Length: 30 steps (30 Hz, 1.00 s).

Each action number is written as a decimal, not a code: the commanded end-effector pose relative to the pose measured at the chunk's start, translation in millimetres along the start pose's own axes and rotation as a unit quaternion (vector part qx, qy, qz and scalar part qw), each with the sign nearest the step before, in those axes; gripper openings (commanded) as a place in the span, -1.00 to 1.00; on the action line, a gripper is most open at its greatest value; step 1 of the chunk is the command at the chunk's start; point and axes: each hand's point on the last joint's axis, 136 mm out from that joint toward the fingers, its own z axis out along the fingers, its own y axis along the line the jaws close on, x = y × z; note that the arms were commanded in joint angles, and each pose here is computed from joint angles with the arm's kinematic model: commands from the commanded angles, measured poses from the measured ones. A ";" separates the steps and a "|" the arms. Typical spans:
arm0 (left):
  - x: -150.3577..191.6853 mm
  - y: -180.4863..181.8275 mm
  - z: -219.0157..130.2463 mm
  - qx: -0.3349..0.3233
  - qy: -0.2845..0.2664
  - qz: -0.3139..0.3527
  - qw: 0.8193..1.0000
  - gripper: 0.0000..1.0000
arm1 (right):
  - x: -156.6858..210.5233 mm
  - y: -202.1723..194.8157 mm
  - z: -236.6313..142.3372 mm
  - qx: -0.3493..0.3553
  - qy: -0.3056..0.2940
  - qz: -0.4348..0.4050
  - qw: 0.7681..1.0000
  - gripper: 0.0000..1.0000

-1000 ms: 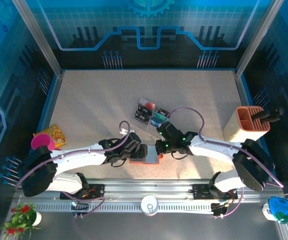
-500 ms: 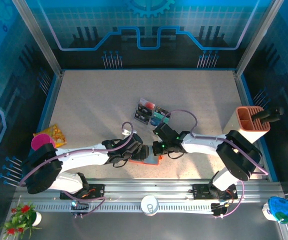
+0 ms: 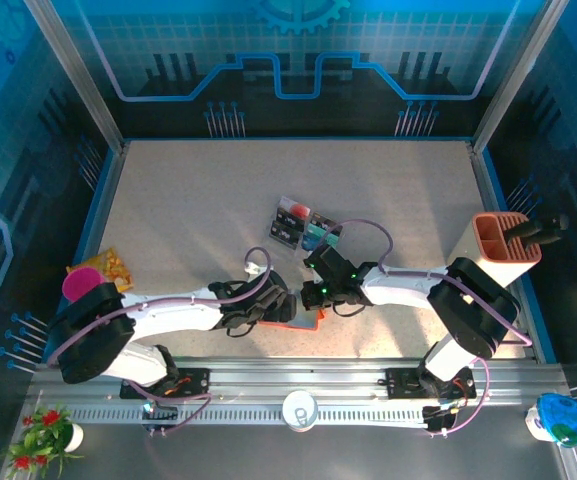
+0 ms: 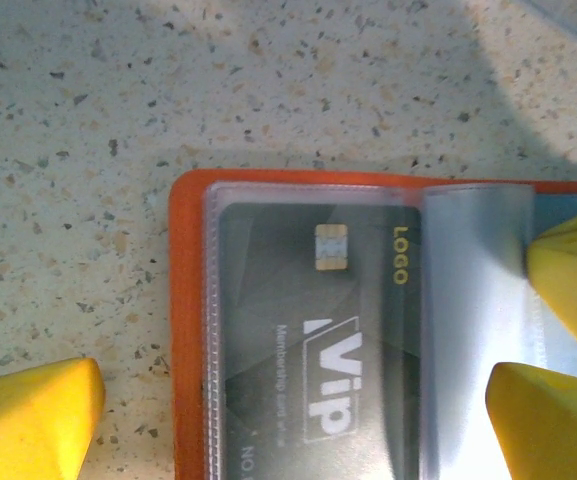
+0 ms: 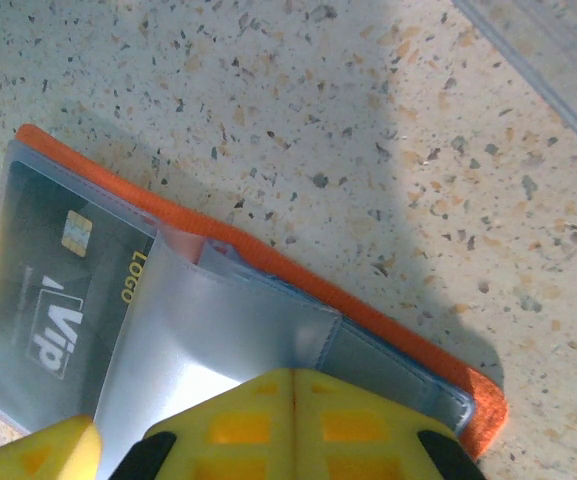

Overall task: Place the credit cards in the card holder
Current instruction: Flip over the card slot in the card holder.

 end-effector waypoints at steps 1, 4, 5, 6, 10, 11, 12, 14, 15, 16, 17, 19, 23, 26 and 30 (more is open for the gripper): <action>10.1 13.8 7.7 -0.028 0.007 0.021 0.999 0.94 | -0.1 -0.3 -3.7 0.000 0.006 0.011 1.000 -0.98; 13.1 15.7 9.5 -0.029 0.009 0.021 0.999 0.87 | -2.5 2.1 -10.1 -0.003 -0.002 0.010 1.000 -0.96; 14.1 16.2 10.5 -0.028 0.010 0.021 0.999 0.85 | -3.5 2.5 -13.0 -0.004 -0.006 0.010 1.000 -0.94; 14.6 16.5 11.1 -0.028 0.010 0.020 0.999 0.83 | -4.3 3.2 -15.4 -0.005 -0.009 0.010 1.000 -0.91; 18.0 17.4 12.8 -0.025 0.011 0.016 1.000 0.77 | -5.9 0.4 -23.1 -0.003 -0.025 0.018 1.000 -0.60; 18.6 17.3 13.2 -0.023 0.011 0.015 1.000 0.76 | -5.9 0.3 -23.4 -0.003 -0.027 0.020 0.999 -0.55; 18.8 17.8 13.6 -0.024 0.011 0.015 1.000 0.76 | -5.5 -0.1 -23.3 -0.003 -0.027 0.022 0.999 -0.53; 19.0 17.8 13.9 -0.024 0.012 0.016 1.000 0.73 | -4.5 0.0 -21.7 -0.005 -0.025 0.024 0.999 -0.50; 19.0 18.2 14.0 -0.025 0.011 0.016 1.000 0.73 | -4.5 0.4 -20.7 -0.007 -0.025 0.026 0.999 -0.48; 19.2 18.1 14.3 -0.024 0.011 0.015 1.000 0.72 | -3.8 0.2 -18.6 -0.008 -0.022 0.028 0.999 -0.47; 19.5 17.9 14.1 -0.023 0.011 0.015 1.000 0.72 | -4.1 0.5 -16.9 -0.009 -0.021 0.029 0.999 -0.46; 18.9 17.9 14.0 -0.023 0.010 0.014 1.000 0.72 | -3.1 0.8 -12.9 -0.011 -0.017 0.032 0.999 -0.43; 18.2 17.2 13.0 -0.021 0.009 0.012 1.000 0.75 | -3.5 4.8 -8.0 -0.023 -0.013 0.037 0.999 -0.35; 16.5 15.6 11.7 -0.017 0.006 0.011 1.000 0.76 | -4.0 9.5 -6.7 -0.035 -0.010 0.040 0.999 -0.33; 15.1 14.3 9.9 -0.013 0.003 0.009 1.000 0.78 | -7.2 19.3 -8.2 -0.058 -0.011 0.044 0.997 -0.32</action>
